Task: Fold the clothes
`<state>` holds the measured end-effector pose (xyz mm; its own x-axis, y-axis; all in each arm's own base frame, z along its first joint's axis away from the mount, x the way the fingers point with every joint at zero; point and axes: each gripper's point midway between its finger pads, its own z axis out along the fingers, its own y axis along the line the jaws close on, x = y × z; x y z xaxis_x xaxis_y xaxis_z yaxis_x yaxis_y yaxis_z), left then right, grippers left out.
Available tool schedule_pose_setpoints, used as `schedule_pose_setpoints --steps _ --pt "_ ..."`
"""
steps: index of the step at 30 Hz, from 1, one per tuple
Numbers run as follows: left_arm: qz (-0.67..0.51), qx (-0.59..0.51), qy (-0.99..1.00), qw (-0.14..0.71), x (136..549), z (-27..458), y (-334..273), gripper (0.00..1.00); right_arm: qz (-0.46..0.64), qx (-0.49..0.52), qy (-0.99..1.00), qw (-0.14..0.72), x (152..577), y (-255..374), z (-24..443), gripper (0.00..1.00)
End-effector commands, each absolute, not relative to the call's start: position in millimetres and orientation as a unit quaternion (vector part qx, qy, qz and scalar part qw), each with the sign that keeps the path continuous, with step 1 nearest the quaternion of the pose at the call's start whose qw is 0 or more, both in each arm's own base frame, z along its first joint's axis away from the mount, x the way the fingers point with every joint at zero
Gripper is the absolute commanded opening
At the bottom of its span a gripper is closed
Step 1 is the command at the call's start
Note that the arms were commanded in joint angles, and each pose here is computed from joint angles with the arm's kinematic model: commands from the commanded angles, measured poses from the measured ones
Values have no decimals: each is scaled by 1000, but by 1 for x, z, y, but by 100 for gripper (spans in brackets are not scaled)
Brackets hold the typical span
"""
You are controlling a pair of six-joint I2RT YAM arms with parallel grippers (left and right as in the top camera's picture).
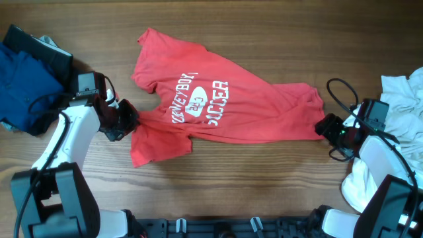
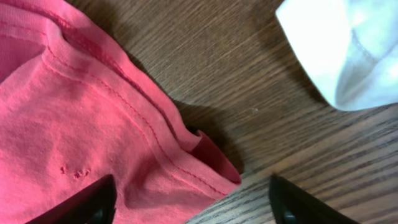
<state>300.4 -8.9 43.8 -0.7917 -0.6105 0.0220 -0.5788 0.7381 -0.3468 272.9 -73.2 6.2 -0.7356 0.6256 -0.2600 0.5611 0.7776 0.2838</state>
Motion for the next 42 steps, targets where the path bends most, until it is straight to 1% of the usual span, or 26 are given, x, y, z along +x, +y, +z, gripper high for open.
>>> schedule_pose_setpoints --steps 1,2,6,10,12,14,16,17,18,20,24,29,33,35,37,38,42 --pt "-167 -308 935 49 299 45 -10 7 112 319 928 156 269 -65 -5 73" --pt "-167 -308 935 49 299 45 -10 8 112 319 929 153 268 -65 -6 70" --pt "-167 -309 935 48 298 45 -10 8 112 321 930 143 268 -65 -16 67" --pt "-167 -309 935 46 297 45 -10 8 113 324 931 122 264 -63 -29 55" --pt "-167 -309 935 46 297 45 -10 8 114 325 932 114 262 -62 -32 37" --pt "-167 -309 935 46 297 45 -10 8 114 326 932 112 261 -62 -33 33" --pt "-167 -309 935 46 297 45 -10 8 113 327 932 106 258 -61 -33 34" --pt "-167 -309 935 46 297 45 -10 8 110 328 933 102 256 -61 -34 37" --pt "-167 -309 935 46 297 45 -10 9 106 330 933 95 252 -62 -35 44" --pt "-167 -309 935 46 297 45 -10 9 100 332 934 86 248 -62 -36 53" --pt "-167 -309 935 46 297 45 -10 9 99 334 934 76 246 -62 -32 58" --pt "-167 -309 935 46 297 45 -10 10 49 344 936 57 230 -75 -32 58" --pt "-167 -309 935 46 297 45 -10 10 47 341 938 48 226 -74 -33 56" --pt "-167 -309 935 46 297 45 -10 10 47 340 938 46 225 -73 -33 49" --pt "-167 -309 935 46 297 45 -10 10 47 340 938 46 225 -73 -33 40" --pt "-167 -309 935 46 297 45 -10 10 49 338 939 46 225 -73 -33 38" --pt "-167 -309 935 46 297 45 -10 10 60 315 946 40 224 -66 -35 39"
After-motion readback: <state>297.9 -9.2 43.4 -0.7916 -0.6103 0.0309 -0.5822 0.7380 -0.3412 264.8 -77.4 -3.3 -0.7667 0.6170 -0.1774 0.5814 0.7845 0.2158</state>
